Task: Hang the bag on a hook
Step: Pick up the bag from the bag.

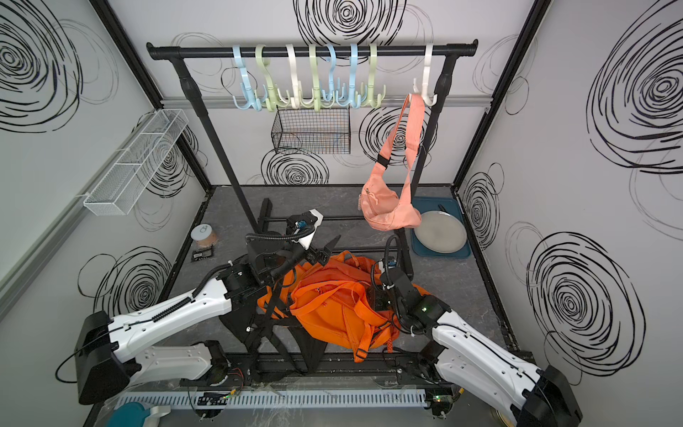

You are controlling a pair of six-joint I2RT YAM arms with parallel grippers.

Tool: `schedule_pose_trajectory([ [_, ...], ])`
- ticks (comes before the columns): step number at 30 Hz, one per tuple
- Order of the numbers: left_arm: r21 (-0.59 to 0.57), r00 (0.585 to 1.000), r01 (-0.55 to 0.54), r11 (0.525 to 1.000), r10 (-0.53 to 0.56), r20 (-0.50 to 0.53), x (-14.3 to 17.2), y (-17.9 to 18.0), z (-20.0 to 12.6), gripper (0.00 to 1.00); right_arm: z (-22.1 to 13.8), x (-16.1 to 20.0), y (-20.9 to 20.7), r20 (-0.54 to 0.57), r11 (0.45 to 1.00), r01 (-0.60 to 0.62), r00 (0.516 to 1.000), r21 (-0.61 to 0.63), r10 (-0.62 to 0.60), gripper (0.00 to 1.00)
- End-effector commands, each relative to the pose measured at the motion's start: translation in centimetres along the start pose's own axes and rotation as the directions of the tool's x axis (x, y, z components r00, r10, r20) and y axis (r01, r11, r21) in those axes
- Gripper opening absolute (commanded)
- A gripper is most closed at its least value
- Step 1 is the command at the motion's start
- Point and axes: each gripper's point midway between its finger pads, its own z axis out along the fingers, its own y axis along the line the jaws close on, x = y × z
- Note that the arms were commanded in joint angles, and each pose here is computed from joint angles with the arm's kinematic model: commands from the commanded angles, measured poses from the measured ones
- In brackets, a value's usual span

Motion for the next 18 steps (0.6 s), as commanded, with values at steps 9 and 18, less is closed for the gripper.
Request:
schedule_pose_trajectory([
  [9,0.016,0.998,-0.055,0.998,0.055,0.012,-0.3,-0.8,-0.1,0.99,-0.9,-3.6,0.3,0.085,0.995,0.080,0.993,0.067,-0.085,0.18],
  [18,0.106,0.995,-0.081,0.991,0.075,0.060,-1.9,-2.9,-1.2,0.99,-7.5,-11.3,4.1,0.262,0.986,0.164,0.951,0.030,-0.166,0.00],
])
